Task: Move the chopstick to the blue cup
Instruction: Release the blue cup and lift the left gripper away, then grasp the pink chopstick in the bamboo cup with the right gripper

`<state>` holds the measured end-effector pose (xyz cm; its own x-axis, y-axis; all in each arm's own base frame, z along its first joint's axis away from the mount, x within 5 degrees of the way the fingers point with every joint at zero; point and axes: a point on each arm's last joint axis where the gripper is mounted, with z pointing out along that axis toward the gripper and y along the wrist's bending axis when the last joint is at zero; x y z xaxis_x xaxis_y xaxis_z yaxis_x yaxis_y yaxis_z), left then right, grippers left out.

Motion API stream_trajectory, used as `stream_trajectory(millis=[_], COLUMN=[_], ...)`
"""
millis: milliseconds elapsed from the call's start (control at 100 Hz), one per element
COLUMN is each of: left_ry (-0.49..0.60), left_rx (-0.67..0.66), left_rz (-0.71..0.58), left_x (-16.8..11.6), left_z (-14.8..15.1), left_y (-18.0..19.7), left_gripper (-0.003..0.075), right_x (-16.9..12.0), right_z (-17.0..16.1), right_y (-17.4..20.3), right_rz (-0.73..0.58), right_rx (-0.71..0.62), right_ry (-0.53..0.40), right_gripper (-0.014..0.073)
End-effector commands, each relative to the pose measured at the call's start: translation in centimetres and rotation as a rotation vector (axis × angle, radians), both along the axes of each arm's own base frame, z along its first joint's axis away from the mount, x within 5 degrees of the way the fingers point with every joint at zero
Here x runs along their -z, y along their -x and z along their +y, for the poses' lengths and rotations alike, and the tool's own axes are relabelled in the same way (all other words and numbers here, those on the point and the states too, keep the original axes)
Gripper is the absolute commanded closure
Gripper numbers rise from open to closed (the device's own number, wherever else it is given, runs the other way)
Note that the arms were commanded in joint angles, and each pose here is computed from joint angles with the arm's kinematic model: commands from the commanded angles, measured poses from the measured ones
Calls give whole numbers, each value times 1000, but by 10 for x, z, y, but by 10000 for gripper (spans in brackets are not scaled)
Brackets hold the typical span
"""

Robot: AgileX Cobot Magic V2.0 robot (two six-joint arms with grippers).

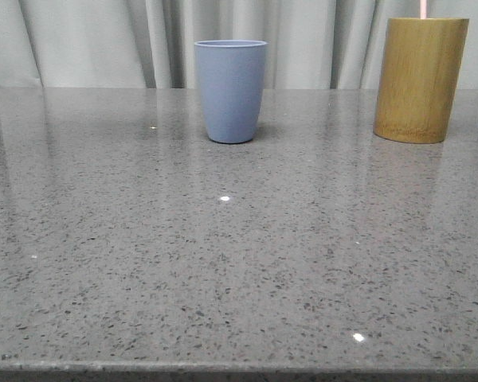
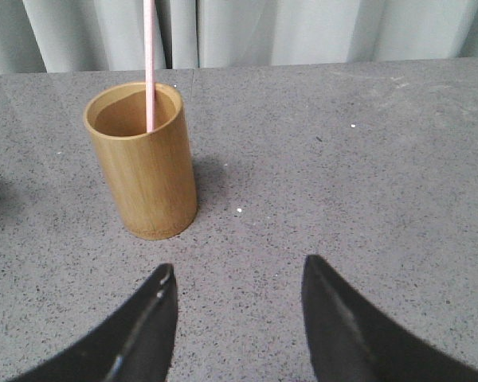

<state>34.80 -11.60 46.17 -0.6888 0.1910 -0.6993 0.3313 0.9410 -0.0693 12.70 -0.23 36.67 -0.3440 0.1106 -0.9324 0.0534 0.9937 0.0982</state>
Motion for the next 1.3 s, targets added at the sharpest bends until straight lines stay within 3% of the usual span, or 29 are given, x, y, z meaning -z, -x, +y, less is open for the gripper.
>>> stream_trajectory(millis=[0, 160, 420, 830, 1120, 1290], left_ry=[35, 21, 46, 63, 98, 98], left_rx=[-30, -80, -163, -185, -187, -187], left_rz=[-89, -134, -182, -278, -431, -434], left_x=[-29, -32, -8, 57, 75, 76], left_z=[16, 34, 62, 84, 94, 95], left_y=[28, 52, 98, 185, 234, 239], left_gripper=[425, 425, 425, 425, 425, 425], right_x=[-16, -16, -16, -20, -40, -52], right_z=[-1, -1, -1, 2, 13, 22], right_y=[-2, -2, -2, -6, -44, -81], right_rz=[-95, -96, -102, -103, -74, -62], right_rx=[5, 5, 5, -14, -81, -111], right_ry=[13, 13, 13, 1, -20, -21], right_gripper=[214, 214, 215, 215, 213, 181])
